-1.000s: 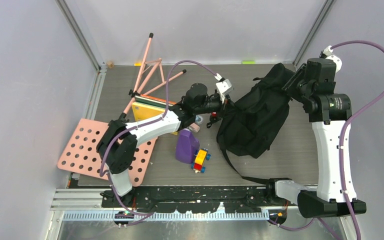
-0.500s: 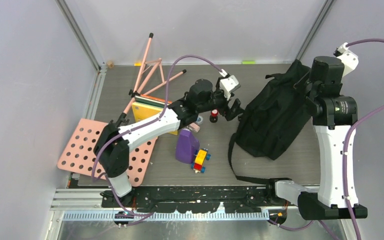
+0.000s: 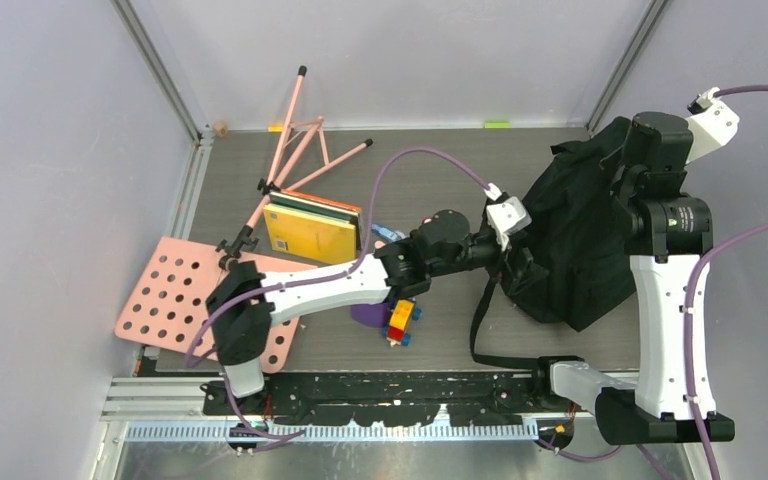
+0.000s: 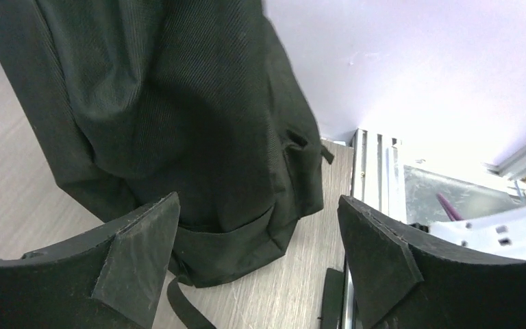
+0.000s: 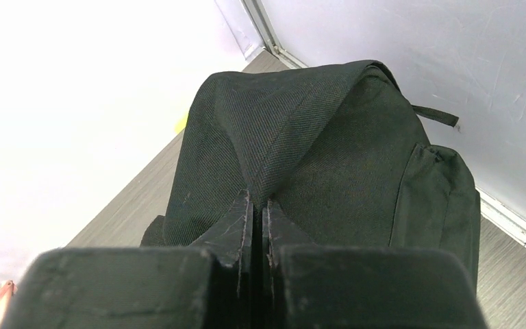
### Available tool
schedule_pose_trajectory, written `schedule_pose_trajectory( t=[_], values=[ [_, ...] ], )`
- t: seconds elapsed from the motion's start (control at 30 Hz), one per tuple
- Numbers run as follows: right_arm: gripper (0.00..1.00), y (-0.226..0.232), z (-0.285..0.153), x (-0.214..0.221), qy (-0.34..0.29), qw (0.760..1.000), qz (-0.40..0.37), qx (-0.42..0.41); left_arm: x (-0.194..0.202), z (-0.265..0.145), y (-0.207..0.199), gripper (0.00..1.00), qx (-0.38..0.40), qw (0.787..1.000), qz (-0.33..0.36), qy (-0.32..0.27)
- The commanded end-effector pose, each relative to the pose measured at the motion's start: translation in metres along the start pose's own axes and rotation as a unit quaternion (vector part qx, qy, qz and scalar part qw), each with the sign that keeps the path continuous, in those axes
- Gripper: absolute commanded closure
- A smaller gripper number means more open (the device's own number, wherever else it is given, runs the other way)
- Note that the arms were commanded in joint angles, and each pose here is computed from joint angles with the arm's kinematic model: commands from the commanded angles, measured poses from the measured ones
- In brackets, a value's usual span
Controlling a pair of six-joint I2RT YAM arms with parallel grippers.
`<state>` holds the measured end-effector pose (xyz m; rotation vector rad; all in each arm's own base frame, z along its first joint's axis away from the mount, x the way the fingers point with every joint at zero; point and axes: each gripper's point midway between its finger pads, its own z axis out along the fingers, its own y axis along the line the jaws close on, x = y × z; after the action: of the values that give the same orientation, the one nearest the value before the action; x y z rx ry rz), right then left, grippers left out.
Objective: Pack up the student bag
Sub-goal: Adjust the student bag at the center of the board.
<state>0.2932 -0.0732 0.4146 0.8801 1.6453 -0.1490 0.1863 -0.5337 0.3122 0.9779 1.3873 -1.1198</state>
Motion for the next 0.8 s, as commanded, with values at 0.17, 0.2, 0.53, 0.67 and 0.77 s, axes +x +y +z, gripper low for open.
schedule_pose_trajectory(
  t=[0.17, 0.2, 0.53, 0.67, 0.77],
  values=[
    [1.00, 0.021, -0.003, -0.037, -0.074, 0.993, 0.085, -0.045, -0.016, 0.042, 0.024, 0.19, -0.034, 0.997, -0.032, -0.057],
    [0.99, 0.021, -0.005, -0.037, -0.075, 0.992, 0.087, -0.049, -0.015, 0.045, 0.029, 0.31, -0.041, 0.997, -0.030, -0.057],
    [1.00, 0.018, -0.017, -0.019, -0.066, 0.990, 0.082, -0.092, -0.030, 0.043, 0.106, 1.00, -0.053, 0.997, 0.021, -0.046],
    [1.00, 0.022, -0.017, 0.001, -0.041, 0.989, 0.085, -0.116, -0.027, 0.039, 0.149, 1.00, -0.080, 0.995, 0.047, -0.037],
    [1.00, 0.030, -0.013, 0.017, -0.012, 0.987, 0.087, -0.132, -0.029, 0.032, 0.186, 1.00, -0.105, 0.993, 0.046, -0.034]
  ],
)
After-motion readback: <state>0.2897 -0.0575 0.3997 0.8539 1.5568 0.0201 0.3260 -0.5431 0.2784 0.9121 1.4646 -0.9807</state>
